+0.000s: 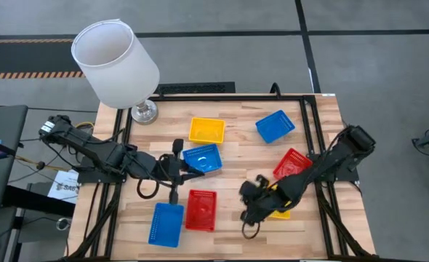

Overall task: Stack baskets by color
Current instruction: Stack the right red bin on top of the left red bin

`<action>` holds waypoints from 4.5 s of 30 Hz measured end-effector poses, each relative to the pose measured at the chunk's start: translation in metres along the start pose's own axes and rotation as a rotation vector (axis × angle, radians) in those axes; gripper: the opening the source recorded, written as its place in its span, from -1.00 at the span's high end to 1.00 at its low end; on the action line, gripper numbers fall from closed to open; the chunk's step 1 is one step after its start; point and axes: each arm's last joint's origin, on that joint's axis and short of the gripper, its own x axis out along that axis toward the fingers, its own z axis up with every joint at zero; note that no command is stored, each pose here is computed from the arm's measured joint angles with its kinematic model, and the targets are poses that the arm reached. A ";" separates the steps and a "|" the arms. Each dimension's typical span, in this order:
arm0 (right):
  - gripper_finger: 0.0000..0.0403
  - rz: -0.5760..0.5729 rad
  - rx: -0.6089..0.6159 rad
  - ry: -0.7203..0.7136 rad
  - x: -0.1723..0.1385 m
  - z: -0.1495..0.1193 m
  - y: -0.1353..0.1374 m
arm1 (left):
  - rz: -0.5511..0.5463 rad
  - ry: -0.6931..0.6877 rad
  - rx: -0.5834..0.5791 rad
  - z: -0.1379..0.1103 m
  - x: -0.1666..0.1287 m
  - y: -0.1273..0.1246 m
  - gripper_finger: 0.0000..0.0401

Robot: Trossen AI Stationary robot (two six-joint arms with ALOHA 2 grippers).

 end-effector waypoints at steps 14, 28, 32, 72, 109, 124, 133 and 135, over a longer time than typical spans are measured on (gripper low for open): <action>0.89 -0.891 0.381 0.225 -0.027 -0.024 -0.106 | 0.215 0.111 -0.080 -0.039 0.013 0.016 0.72; 0.89 -0.581 0.413 0.129 0.039 0.005 -0.140 | 0.271 0.086 -0.232 -0.040 0.015 0.020 0.40; 0.90 -0.360 0.291 0.009 0.050 0.034 -0.131 | 0.296 0.081 -0.255 -0.041 0.014 0.021 0.39; 0.89 -0.234 0.314 -0.047 -0.072 -0.057 -0.031 | 0.613 0.366 -0.469 -0.148 0.225 0.053 0.39; 0.89 -0.216 0.278 -0.045 -0.075 -0.064 -0.028 | 0.648 0.456 -0.743 -0.161 0.249 0.048 0.98; 0.89 -0.196 0.254 -0.039 -0.079 -0.071 -0.025 | 0.551 0.490 -0.624 -0.157 0.251 0.046 0.94; 0.89 -0.197 0.253 -0.040 -0.079 -0.071 -0.025 | 0.485 0.510 -0.639 -0.156 0.252 0.043 0.25; 0.89 -0.197 0.253 -0.040 -0.079 -0.071 -0.025 | 0.476 0.512 -0.643 -0.156 0.252 0.043 0.09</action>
